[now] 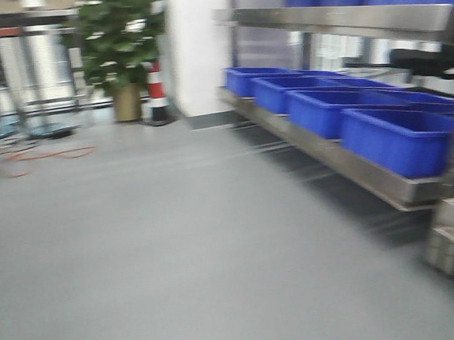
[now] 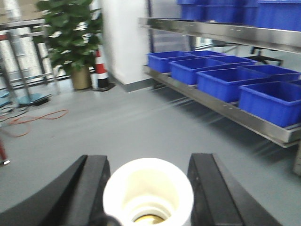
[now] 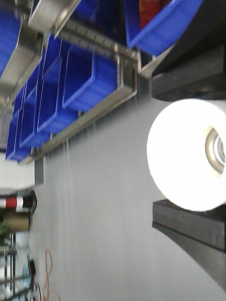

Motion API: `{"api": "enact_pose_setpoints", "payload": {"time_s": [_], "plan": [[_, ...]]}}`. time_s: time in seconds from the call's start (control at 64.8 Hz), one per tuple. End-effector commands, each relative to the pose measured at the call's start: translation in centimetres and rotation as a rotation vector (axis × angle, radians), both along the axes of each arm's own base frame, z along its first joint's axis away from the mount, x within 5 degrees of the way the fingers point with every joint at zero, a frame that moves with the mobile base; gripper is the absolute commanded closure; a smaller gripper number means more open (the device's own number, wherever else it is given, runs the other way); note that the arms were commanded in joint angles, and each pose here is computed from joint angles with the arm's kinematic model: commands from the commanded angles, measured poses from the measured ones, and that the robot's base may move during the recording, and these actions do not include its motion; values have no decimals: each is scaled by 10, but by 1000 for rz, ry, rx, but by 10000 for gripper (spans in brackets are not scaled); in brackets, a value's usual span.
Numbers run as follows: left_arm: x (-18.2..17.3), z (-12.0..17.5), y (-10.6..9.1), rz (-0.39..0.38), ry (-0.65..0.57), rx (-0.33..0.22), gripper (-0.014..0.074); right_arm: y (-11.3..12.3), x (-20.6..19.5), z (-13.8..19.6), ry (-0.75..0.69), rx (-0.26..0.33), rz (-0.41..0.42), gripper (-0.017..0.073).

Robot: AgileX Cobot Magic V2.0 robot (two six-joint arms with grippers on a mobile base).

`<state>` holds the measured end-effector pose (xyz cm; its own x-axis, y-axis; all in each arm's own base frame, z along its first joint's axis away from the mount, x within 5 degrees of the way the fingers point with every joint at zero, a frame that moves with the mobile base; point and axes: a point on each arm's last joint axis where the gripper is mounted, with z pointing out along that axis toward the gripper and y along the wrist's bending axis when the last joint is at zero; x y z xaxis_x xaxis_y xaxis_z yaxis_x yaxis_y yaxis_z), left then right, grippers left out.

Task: Place valve from conveyor to right shelf box
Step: 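Drive the base up to the shelf rack of blue bins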

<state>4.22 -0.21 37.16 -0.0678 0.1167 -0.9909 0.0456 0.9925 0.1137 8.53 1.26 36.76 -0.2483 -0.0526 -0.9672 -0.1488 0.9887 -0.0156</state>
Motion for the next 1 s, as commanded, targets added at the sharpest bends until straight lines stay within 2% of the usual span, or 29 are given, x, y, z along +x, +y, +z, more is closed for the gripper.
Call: {"api": "enact_pose_setpoints", "payload": {"time_s": [0.0,0.988], "plan": [[-2,8,0,-7,-70,-14,705,-1,-2,14,-107,-1,-11,712],[-2,8,0,-7,-70,-14,705,-1,-2,14,-107,-1,-11,712]]}}
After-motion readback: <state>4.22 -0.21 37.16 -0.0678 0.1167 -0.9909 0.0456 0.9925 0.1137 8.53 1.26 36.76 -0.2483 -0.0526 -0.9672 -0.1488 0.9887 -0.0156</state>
